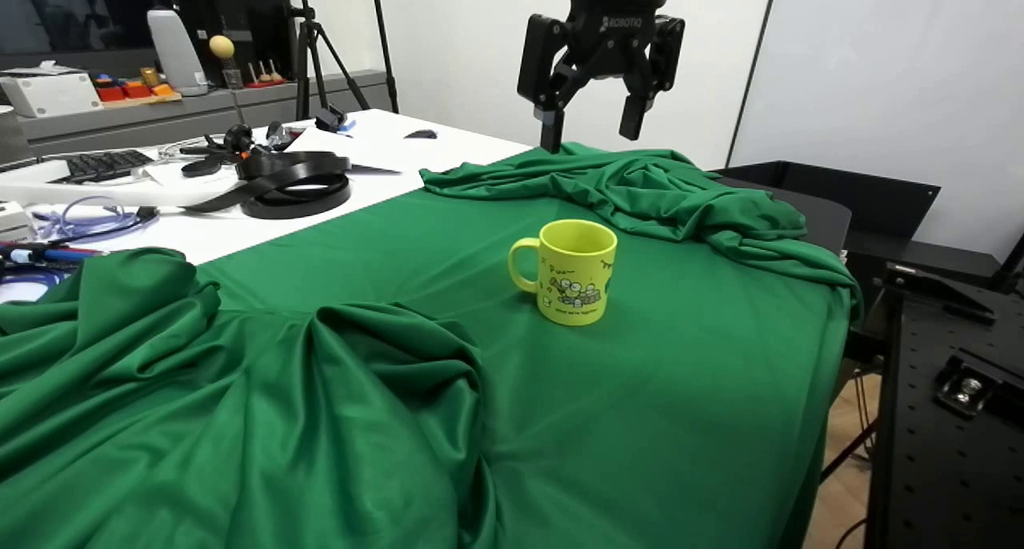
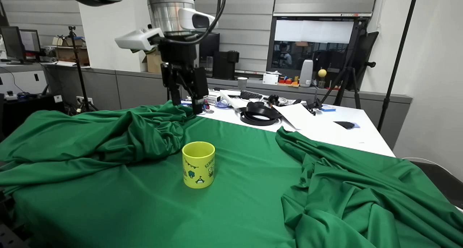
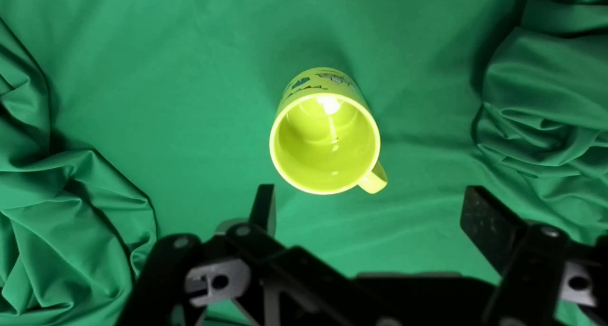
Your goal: Pick up cup from the table and move it slightly forward.
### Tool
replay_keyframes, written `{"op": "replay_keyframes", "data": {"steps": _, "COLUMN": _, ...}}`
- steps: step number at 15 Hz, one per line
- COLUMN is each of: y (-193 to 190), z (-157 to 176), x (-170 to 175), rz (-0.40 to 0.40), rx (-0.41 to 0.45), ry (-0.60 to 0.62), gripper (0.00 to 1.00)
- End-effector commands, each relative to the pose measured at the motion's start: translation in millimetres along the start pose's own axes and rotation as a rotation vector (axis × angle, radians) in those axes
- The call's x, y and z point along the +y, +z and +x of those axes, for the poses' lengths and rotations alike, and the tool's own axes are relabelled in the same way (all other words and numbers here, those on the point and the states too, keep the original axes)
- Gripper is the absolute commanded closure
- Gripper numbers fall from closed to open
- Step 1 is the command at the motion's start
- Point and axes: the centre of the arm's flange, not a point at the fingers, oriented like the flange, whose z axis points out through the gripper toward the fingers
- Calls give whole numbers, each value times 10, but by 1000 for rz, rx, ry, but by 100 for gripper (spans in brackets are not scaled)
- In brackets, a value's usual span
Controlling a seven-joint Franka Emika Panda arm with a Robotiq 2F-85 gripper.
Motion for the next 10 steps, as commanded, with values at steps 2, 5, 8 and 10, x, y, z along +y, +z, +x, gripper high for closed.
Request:
{"op": "replay_keyframes", "data": {"steps": 2, "y": 385, "z": 180, "x": -75, "rz": 9, "rx": -83, "ry": -20, "gripper": 0}}
{"op": "replay_keyframes", "data": {"steps": 5, "y": 667, "z": 276, "x": -130, "rz": 1, "rx": -131, "ry": -31, "gripper": 0}}
{"op": "replay_keyframes", "data": {"steps": 8, "y": 875, "z": 402, "x": -178, "rz": -12, "rx": -159, "ry": -47, "gripper": 0}}
{"op": "replay_keyframes", "data": {"steps": 10, "y": 987, "z": 468, "x": -211, "rz": -16, "rx": -171, "ry": -52, "gripper": 0}}
